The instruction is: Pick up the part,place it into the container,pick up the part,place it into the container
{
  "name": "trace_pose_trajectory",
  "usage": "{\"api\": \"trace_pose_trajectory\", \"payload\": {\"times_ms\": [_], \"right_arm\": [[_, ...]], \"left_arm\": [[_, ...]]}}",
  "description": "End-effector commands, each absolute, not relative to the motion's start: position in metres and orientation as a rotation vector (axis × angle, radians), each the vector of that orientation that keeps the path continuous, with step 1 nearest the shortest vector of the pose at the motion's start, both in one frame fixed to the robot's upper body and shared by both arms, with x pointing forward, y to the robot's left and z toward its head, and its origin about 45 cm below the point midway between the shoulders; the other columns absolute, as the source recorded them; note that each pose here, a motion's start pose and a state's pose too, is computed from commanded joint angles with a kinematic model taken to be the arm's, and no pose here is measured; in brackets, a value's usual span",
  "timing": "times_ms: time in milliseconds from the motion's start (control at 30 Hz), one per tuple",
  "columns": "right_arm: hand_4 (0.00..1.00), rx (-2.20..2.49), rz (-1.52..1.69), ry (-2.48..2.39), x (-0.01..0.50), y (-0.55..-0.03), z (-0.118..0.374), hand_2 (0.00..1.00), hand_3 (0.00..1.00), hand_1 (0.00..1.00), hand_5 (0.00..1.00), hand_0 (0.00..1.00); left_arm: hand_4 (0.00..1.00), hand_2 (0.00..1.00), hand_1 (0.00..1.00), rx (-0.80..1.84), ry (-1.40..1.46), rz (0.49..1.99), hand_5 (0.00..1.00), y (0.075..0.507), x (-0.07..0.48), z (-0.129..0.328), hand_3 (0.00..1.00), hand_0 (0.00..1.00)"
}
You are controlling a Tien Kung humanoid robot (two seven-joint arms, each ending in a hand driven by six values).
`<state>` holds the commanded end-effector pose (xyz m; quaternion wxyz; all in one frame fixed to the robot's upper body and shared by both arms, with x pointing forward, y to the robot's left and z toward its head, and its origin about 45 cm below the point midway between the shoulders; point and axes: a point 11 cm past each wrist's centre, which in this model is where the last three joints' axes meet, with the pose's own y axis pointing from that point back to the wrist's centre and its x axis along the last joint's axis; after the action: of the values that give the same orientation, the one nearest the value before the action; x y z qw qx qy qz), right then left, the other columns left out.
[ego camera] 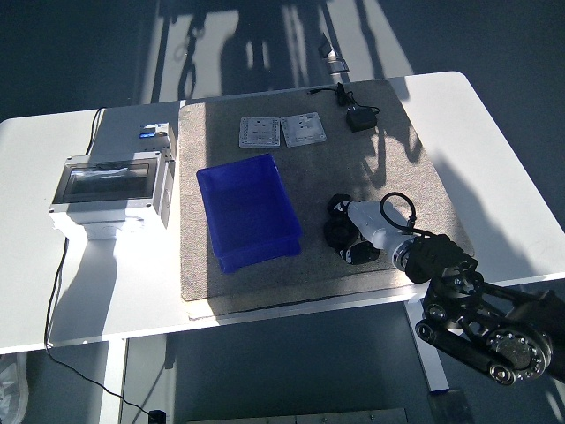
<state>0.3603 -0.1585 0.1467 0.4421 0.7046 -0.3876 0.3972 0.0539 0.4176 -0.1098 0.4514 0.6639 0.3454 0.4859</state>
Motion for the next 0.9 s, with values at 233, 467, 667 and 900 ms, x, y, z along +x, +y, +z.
{"api": "trace_pose_trajectory", "payload": {"times_ms": [233, 467, 667, 900], "right_arm": [[0.407, 1.83, 0.987, -1.155, 0.378, -0.157, 0.175, 0.439, 0.454, 0.302, 0.002, 0.398], [0.385, 1.976, 1.049, -1.321, 0.392, -0.123, 0.209, 0.444, 0.455, 0.307, 0.002, 0.409], [0.386, 1.989, 1.308, -1.166, 0.383, -0.076, 0.222, 0.446, 0.454, 0.31, 0.002, 0.422], [0.613, 1.932, 1.45, -0.917, 0.373, -0.055, 0.213, 0.799, 0.849, 0.833, 0.145, 0.88]], "left_arm": [[0.423, 0.624, 0.676, 1.641, 0.851, 1.205, 0.506, 0.419, 0.054, -0.109, 0.398, 0.689], [0.423, 0.623, 0.676, 1.644, 0.848, 1.211, 0.507, 0.42, 0.055, -0.109, 0.398, 0.689], [0.425, 0.624, 0.675, 1.643, 0.841, 1.217, 0.506, 0.42, 0.057, -0.108, 0.398, 0.689], [0.421, 0.624, 0.674, 1.639, 0.84, 1.23, 0.517, 0.421, 0.057, -0.108, 0.398, 0.689]]}}
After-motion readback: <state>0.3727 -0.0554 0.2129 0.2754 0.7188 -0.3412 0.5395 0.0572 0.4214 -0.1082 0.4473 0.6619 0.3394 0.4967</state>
